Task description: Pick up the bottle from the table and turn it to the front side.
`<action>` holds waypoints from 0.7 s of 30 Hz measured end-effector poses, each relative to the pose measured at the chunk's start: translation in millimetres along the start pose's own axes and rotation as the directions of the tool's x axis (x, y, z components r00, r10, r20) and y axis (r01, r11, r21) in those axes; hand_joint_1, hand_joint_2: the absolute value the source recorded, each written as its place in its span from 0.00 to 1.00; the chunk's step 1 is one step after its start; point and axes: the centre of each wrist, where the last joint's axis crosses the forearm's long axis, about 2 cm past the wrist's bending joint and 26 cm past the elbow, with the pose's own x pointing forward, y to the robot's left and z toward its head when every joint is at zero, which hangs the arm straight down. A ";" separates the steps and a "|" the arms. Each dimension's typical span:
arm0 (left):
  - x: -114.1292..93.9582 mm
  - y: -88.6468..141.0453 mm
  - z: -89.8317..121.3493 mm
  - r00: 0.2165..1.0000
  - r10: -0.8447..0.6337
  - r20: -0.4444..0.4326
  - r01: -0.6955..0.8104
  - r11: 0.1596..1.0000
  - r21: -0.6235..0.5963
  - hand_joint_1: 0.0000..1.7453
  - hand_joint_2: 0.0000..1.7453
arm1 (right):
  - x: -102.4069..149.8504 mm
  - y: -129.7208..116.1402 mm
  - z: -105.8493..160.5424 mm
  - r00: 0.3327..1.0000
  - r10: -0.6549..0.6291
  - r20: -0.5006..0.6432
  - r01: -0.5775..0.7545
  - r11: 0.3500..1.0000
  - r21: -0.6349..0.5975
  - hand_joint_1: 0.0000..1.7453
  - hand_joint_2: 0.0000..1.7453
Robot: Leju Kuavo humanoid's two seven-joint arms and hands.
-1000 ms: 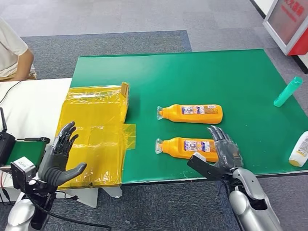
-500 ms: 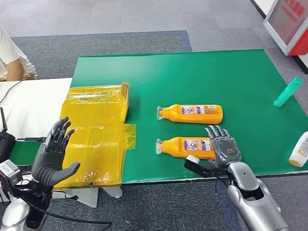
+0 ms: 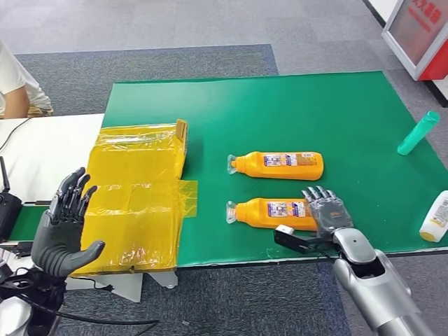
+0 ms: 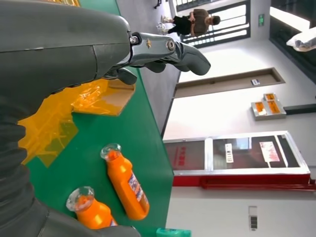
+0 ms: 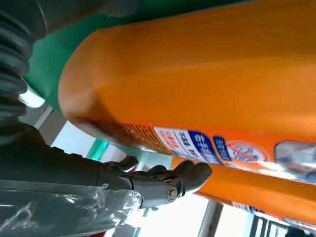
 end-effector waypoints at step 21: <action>3.7 7.3 2.5 1.000 -0.006 0.018 0.005 1.000 0.009 0.00 1.00 | -14.7 -40.1 -57.5 0.999 -0.035 0.021 0.027 0.949 0.313 1.00 1.00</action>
